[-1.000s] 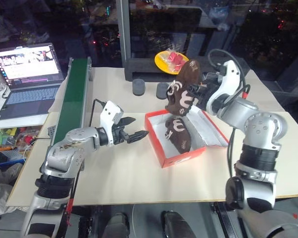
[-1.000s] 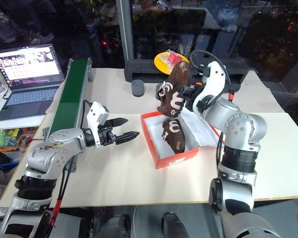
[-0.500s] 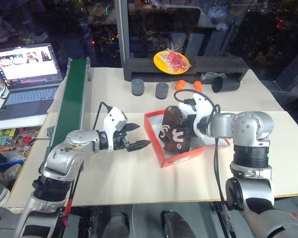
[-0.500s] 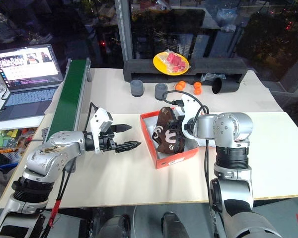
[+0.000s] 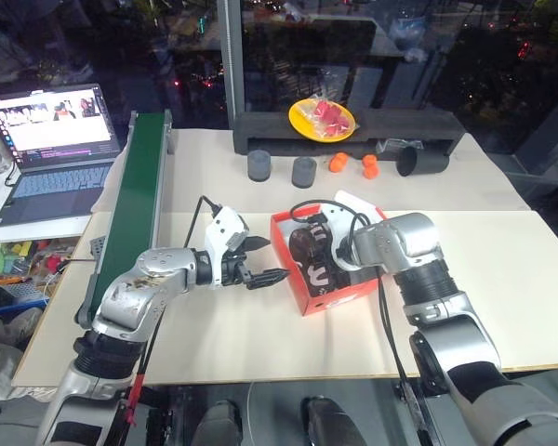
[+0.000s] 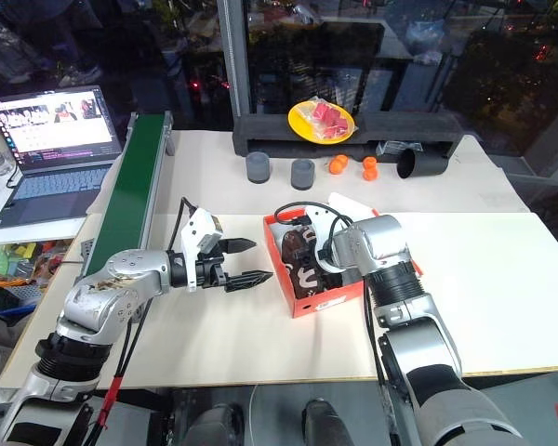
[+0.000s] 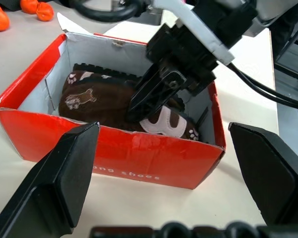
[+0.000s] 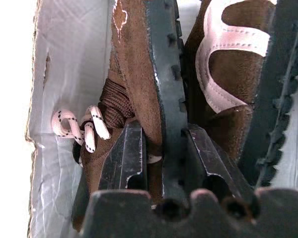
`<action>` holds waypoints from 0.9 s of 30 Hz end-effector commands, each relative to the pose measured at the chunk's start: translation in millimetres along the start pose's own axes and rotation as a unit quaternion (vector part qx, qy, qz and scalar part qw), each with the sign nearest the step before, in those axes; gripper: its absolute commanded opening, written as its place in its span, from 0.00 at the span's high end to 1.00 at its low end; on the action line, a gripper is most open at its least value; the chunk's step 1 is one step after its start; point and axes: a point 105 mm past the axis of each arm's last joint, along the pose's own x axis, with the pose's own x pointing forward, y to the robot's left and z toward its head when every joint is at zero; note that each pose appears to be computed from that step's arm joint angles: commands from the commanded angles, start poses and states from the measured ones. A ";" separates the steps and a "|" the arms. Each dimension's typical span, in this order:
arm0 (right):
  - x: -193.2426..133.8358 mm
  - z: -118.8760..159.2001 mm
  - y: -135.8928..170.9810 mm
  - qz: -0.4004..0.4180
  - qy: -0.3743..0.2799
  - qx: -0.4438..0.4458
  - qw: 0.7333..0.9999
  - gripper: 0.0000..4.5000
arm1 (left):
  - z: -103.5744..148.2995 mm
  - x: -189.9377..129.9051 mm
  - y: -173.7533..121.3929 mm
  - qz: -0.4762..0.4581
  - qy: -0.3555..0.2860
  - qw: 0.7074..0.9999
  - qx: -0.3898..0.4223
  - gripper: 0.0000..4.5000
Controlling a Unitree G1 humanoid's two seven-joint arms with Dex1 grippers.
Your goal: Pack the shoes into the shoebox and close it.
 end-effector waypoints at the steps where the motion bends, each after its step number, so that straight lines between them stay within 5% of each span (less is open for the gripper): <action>1: 8.3 -5.1 -5.4 -0.009 0.002 0.011 1.000 0.63 | 13.1 2.4 -1.7 -0.007 -0.018 0.999 0.027 0.00; 7: -19.4 26.3 -11.7 -0.030 -0.061 0.009 0.998 0.18 | 13.7 1.6 -1.2 -0.008 -0.016 0.999 0.031 0.00; 13: -89.1 68.3 0.7 -0.009 -0.174 0.017 0.985 0.18 | 13.8 0.5 -0.5 -0.008 -0.015 0.999 0.033 0.00; 19: -140.0 62.6 -29.9 -0.041 -0.273 0.083 0.958 0.56 | 10.5 3.5 -5.8 -0.029 -0.008 0.999 0.045 0.00; 25: -146.7 -11.9 -86.8 -0.179 -0.242 0.138 0.943 0.99 | 19.5 5.8 -5.2 -0.025 -0.041 0.997 0.059 0.00; 27: -150.7 -43.1 -98.5 -0.226 -0.208 0.124 0.943 0.99 | 28.6 5.5 0.2 -0.008 -0.070 0.995 0.067 0.00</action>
